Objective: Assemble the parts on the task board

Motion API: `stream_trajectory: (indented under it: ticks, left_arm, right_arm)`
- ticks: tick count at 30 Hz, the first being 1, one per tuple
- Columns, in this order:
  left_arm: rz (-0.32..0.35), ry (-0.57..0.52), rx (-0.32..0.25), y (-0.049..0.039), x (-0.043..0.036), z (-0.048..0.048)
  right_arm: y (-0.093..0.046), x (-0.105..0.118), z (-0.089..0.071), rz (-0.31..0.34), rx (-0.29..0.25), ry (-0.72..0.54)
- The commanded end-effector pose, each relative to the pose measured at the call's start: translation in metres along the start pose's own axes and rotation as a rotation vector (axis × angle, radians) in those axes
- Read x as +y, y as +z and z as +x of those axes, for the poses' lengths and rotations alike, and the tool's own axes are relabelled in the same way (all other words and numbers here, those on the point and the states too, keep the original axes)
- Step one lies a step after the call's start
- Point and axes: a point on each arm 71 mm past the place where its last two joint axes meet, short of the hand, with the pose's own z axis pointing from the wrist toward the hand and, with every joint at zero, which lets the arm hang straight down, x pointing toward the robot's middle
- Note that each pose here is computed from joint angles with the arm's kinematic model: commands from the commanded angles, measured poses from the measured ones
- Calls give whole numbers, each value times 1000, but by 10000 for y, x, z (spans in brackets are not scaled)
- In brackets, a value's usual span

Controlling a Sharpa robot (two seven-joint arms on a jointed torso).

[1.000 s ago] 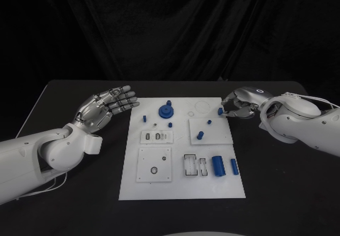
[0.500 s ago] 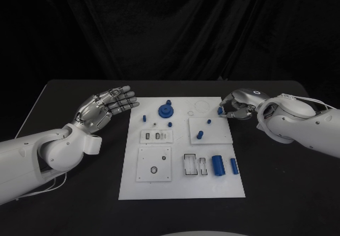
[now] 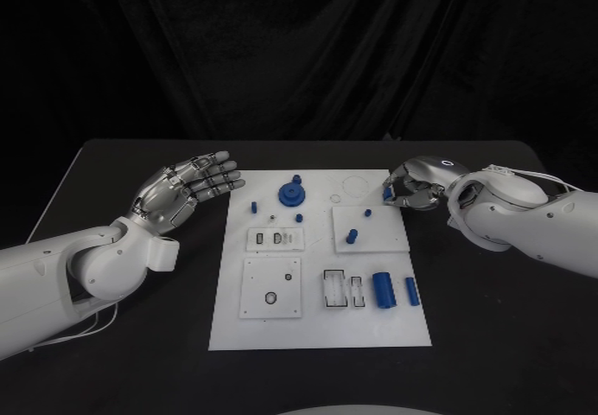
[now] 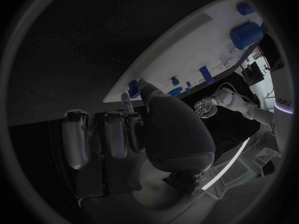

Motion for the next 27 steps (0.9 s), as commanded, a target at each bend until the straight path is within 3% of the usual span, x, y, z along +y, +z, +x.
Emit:
stream_trajectory:
  ticks: [1, 22, 27]
  left_arm:
    - [18, -16, 14, -2, -1, 13]
    - [-4, -20, 12, -21, 38, -2]
    - [-6, -20, 9, -35, 37, -14]
  right_arm:
    - [3, 2, 7, -6, -11, -4]
    - [15, 14, -8, -12, -40, -1]
    - [12, 53, -48, -31, -95, 8]
